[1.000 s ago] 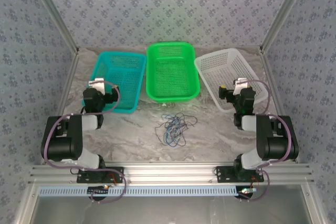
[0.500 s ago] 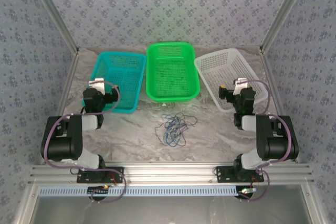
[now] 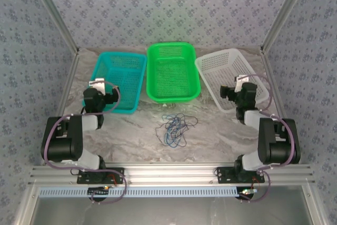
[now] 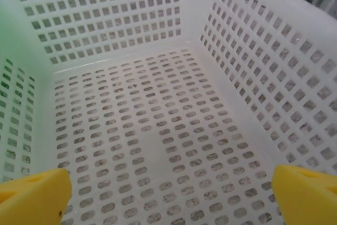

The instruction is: Untangle the cables

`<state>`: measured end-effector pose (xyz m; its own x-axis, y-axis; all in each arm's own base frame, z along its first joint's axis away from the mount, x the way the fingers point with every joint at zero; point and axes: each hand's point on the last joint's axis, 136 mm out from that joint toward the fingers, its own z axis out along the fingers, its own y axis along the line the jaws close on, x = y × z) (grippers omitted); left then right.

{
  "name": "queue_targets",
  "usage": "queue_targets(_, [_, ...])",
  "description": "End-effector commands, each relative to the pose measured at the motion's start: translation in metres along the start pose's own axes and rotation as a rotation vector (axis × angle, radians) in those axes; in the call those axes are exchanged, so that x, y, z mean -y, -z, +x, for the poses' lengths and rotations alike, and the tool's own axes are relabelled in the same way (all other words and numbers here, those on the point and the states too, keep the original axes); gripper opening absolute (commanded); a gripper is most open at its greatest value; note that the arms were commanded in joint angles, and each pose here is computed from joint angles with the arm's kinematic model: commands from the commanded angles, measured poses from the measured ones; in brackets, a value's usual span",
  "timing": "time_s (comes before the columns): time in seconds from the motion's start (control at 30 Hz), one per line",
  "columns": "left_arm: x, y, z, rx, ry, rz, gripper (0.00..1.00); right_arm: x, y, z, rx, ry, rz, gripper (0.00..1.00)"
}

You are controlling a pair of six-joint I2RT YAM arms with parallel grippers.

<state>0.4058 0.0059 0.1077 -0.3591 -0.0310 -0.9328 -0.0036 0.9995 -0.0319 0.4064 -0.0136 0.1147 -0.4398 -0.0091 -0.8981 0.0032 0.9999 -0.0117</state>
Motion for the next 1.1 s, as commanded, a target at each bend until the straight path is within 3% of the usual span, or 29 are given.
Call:
queue_targets(0.0, [-0.01, -0.001, -0.003, -0.113, 0.019, -0.058, 0.99, -0.006, 0.017, -0.009, -0.07, -0.02, -0.038, 1.0])
queue_targets(0.3, [-0.001, 0.028, -0.046, -0.141, 0.122, -0.049, 1.0, -0.03, 0.064, -0.046, -0.13, -0.075, -0.104, 0.98])
queue_targets(0.5, [0.053, 0.055, -0.067, -0.128, 0.069, 0.081, 0.99, -0.085, 0.094, -0.048, -0.239, -0.132, -0.268, 0.9])
queue_targets(0.77, [0.157, 0.101, -0.065, -0.123, -0.112, 0.348, 0.99, -0.196, 0.142, 0.009, -0.497, 0.001, -0.552, 0.79])
queue_targets(1.07, [0.194, 0.119, -0.062, -0.123, -0.06, 0.509, 0.99, -0.242, 0.159, 0.08, -0.74, 0.061, -0.645, 0.69])
